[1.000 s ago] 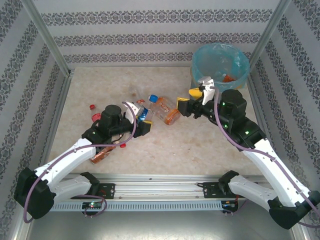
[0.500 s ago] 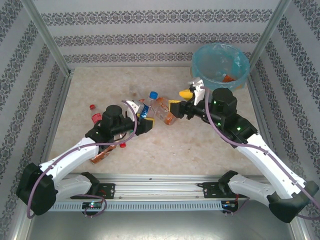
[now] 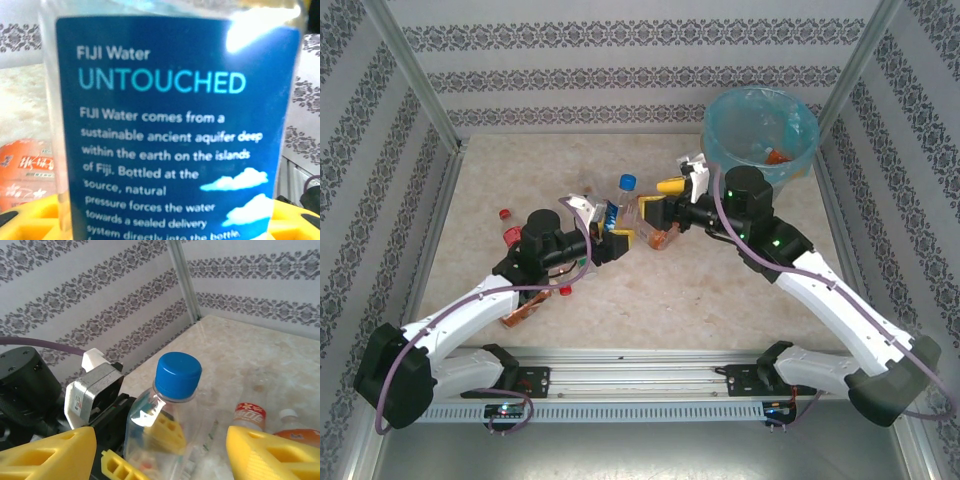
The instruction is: Put the plastic bottles in the bin
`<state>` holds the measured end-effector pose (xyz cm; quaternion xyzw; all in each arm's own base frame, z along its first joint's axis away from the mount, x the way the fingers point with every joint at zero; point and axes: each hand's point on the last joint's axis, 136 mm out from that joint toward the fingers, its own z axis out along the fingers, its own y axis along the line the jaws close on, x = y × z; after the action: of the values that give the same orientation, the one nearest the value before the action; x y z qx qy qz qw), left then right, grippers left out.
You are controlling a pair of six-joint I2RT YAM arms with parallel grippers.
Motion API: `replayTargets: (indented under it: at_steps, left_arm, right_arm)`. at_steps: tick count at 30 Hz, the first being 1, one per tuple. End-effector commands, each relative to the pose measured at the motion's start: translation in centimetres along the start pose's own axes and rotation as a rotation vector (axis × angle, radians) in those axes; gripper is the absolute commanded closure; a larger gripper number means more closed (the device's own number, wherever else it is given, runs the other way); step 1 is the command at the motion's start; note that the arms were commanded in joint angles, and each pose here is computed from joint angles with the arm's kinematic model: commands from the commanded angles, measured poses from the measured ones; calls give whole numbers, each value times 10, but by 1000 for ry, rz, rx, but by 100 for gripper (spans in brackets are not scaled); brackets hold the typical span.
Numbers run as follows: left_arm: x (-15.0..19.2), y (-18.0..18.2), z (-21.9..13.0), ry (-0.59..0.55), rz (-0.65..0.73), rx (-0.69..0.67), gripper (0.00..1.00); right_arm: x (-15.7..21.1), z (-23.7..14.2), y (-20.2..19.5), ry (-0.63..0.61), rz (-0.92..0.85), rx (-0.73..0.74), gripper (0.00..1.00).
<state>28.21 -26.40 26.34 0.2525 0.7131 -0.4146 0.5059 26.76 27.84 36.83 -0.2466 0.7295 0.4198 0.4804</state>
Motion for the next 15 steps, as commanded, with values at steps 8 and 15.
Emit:
replayTargets:
  at_steps: [8, 15]
  left_arm:
    - [-31, -34, 0, -86, 81, 137, 43]
    - [-38, -36, -1, -116, 112, 124, 44]
  right_arm:
    - [-3, 36, 25, 23, 28, -59, 25]
    - [11, 55, 19, 69, 78, -11, 22]
